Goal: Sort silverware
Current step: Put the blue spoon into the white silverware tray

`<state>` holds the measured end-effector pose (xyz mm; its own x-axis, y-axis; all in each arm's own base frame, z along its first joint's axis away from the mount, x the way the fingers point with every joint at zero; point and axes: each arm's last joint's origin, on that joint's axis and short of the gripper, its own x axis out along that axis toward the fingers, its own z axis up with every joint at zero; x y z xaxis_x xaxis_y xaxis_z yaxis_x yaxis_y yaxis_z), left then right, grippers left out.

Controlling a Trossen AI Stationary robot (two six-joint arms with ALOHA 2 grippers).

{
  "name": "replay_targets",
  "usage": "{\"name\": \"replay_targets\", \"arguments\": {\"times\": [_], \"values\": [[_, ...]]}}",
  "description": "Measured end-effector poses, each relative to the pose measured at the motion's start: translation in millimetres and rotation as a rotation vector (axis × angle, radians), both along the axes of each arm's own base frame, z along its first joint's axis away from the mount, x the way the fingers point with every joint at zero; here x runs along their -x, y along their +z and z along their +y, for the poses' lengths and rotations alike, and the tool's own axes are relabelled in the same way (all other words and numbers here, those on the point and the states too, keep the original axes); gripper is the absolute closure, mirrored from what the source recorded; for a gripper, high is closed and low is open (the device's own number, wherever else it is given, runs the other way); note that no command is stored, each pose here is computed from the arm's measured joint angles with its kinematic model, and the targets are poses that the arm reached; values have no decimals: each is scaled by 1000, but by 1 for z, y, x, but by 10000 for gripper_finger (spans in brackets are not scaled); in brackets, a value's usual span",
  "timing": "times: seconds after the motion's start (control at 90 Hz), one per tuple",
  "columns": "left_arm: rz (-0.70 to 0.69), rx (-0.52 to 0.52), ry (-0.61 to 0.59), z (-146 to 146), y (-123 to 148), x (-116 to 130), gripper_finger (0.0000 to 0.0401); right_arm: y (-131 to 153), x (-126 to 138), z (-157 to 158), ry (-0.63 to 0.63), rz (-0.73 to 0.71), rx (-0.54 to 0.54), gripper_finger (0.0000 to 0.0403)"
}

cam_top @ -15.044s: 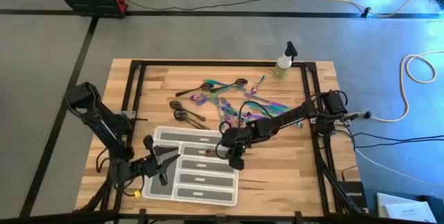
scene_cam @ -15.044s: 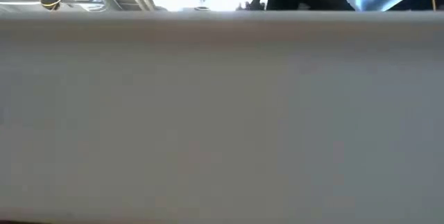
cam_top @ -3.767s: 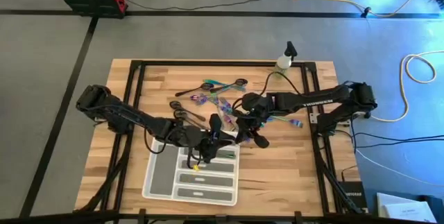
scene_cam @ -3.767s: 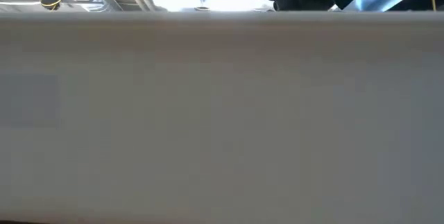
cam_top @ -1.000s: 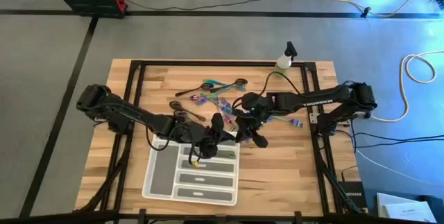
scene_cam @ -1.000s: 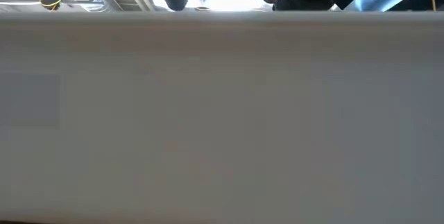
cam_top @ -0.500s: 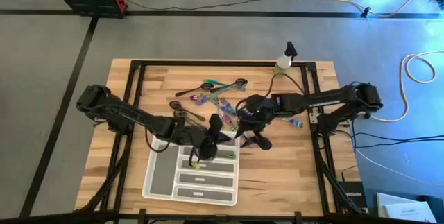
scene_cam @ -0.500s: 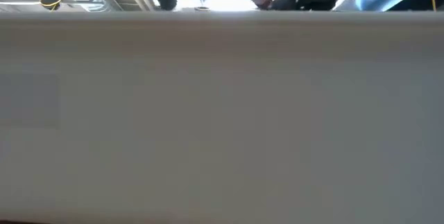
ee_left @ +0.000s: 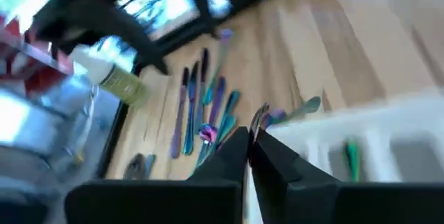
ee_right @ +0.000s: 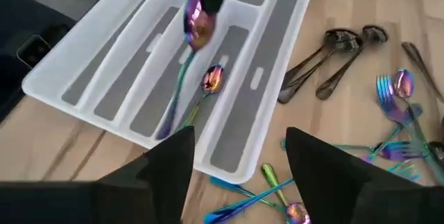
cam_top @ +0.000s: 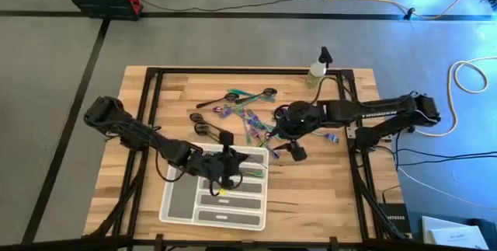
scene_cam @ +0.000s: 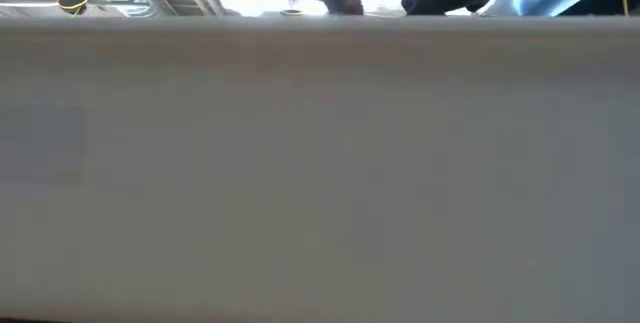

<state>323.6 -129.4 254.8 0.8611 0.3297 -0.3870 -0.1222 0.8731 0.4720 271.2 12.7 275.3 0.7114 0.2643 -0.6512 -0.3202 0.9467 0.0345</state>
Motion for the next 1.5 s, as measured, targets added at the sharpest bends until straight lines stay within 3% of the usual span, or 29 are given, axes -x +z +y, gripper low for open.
{"name": "replay_targets", "arguments": {"times": [0.2,0.6,0.844,1.211,1.356,1.5], "values": [[-116,182,172,-19,-12,17,401,-5,4,0,-29,74,-25,192],[-397,548,485,-26,-48,45,401,-4,2,-1,-41,50,-4,192],[-428,776,552,-17,-55,42,401,-4,2,-1,-41,50,-4,192],[-473,871,611,-12,-62,44,401,-4,2,-1,-41,49,-4,192],[-516,1051,678,-10,-69,47,401,-4,2,-1,-41,50,-4,192],[-521,1159,708,-11,-71,48,401,-4,2,-1,-40,51,-4,192]]}}
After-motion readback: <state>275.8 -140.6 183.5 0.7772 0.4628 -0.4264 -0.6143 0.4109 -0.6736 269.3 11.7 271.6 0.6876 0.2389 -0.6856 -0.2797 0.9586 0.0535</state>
